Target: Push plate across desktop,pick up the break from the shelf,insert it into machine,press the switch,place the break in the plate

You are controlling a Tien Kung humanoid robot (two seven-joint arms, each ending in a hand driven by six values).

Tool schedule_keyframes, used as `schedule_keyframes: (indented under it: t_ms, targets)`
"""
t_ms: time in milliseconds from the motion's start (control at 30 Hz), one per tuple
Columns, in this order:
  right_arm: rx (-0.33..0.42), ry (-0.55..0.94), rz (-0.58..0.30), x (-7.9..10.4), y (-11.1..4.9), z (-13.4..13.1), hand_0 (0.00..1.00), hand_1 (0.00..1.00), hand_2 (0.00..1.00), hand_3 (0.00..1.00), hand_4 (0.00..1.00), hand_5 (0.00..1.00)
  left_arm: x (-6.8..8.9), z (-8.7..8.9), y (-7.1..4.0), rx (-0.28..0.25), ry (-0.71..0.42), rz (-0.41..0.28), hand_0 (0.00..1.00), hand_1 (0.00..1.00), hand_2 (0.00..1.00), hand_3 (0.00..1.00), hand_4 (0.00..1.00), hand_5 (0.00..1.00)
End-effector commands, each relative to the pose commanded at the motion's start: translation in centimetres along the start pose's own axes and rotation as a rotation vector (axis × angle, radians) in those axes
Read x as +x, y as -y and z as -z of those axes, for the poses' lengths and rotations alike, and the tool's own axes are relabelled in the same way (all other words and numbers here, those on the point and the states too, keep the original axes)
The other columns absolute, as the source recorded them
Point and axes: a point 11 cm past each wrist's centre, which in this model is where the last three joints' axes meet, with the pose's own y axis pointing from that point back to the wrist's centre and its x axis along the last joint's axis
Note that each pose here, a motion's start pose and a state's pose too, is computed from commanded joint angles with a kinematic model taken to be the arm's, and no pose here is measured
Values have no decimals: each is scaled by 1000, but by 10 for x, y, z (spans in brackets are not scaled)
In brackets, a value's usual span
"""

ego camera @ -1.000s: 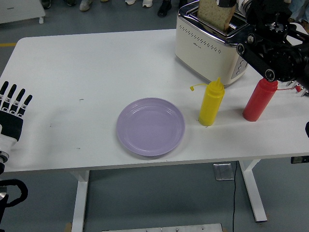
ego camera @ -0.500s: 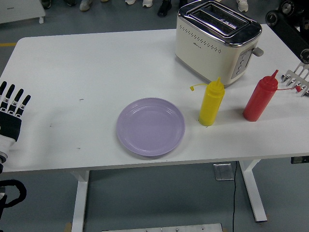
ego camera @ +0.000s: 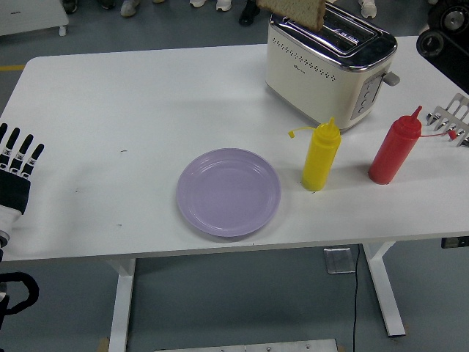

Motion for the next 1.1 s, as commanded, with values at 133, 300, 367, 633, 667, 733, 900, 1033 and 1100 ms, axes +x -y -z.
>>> schedule_keyframes:
  t_ms: [133,300,367,633,667,733,900,1033,1100]
  targets:
    - [74,31,134,-35,-5,26,187,232,344,454,204,36,0,0,0,-1,-2,-1,809,859,916,860,638,998]
    - [147,58,286,-76,-14,53,187,237,342,453,205,36,1,0,0,-1,-2,-3,809,859,916,860,638,998]
    - [167,68,342,-92,-19,60,187,237,342,453,205,36,1,0,0,-1,-3,-4,809,859,916,860,638,998]
    - [195,108,474,-135,-31,72,188,241,339,452,204,37,1,1,0,-1,-4,-5,810,859,916,860,638,998]
    - [194,114,486,-141,-31,72,189,242,339,453,204,36,0,1,0,-1,-4,-4,809,859,916,860,638,998]
    - [193,120,498,-146,-32,72,189,242,339,453,204,36,0,1,0,-1,-5,-3,809,859,916,860,638,998]
    - [181,148,520,-161,-33,70,201,251,342,455,205,34,-1,2,1,0,-6,-2,809,859,916,860,638,998]
    - [167,168,530,-171,-32,67,201,251,342,455,205,34,-1,2,1,1,-7,-2,809,859,916,860,638,998]
    - [157,178,531,-174,-32,64,218,258,348,457,207,36,-1,2,1,1,-7,-2,809,859,915,861,638,998]
